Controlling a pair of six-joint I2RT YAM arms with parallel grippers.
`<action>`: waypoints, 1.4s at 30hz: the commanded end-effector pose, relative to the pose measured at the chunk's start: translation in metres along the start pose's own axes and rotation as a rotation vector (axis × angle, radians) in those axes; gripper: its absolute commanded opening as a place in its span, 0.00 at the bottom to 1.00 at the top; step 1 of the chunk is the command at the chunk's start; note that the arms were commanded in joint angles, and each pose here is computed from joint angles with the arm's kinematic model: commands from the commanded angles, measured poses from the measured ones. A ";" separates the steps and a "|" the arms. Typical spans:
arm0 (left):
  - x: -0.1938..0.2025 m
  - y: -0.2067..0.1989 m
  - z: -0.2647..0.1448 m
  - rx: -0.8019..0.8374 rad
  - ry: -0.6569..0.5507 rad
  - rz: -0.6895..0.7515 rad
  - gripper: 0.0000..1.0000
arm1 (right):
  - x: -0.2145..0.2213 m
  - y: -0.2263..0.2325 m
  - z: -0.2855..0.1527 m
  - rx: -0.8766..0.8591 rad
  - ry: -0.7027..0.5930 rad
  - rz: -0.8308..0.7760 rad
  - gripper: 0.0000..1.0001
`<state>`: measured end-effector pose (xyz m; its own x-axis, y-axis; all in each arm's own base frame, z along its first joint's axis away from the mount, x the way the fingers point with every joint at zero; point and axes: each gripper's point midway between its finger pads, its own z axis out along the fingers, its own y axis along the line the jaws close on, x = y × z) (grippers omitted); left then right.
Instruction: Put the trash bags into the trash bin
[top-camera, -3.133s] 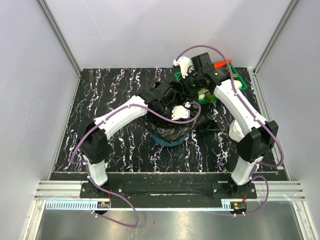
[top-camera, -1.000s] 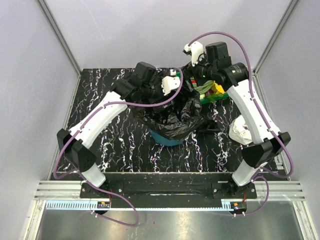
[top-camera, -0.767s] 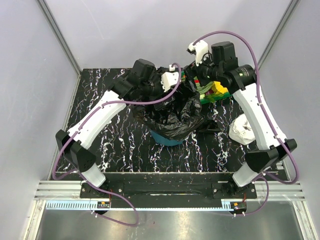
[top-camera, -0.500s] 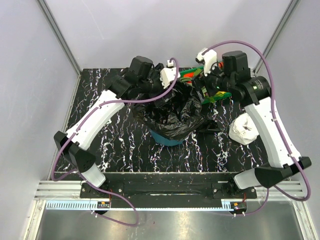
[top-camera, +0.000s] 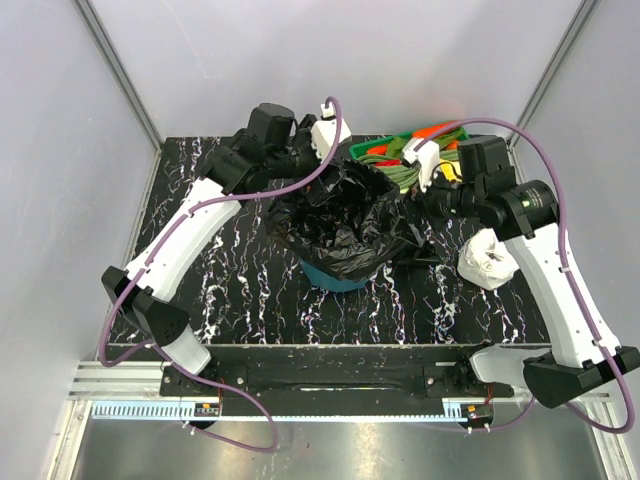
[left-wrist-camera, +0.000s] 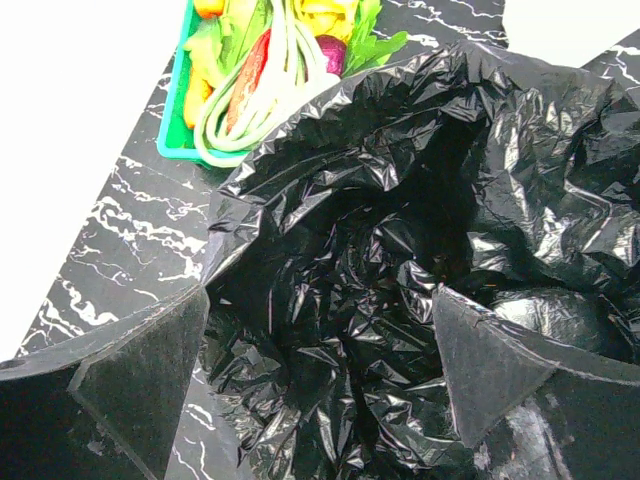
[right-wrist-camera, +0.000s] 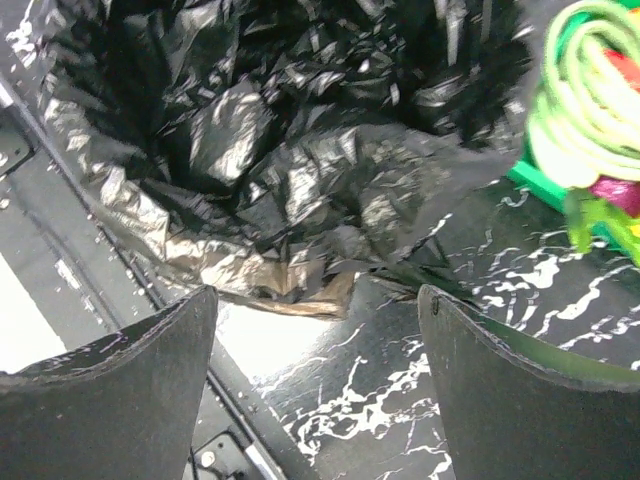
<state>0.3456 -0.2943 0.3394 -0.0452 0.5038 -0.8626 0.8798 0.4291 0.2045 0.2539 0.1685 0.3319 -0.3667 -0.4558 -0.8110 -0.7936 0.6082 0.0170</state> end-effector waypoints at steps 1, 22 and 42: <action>-0.036 0.001 -0.015 -0.001 -0.115 0.006 0.99 | 0.024 0.025 0.004 -0.137 0.035 -0.007 0.86; -0.030 -0.005 0.003 0.057 -0.102 0.001 0.99 | 0.069 0.012 0.044 -0.143 0.097 -0.077 0.14; 0.036 -0.056 0.055 0.236 0.106 0.182 0.99 | 0.104 0.010 0.052 -0.114 0.169 -0.041 0.00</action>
<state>0.3264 -0.3287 0.3067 0.0188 0.5595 -0.8286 0.9443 0.2624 0.1986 0.2243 0.1609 0.2157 -0.4156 -0.5951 -0.6879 -0.8606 0.5020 0.0856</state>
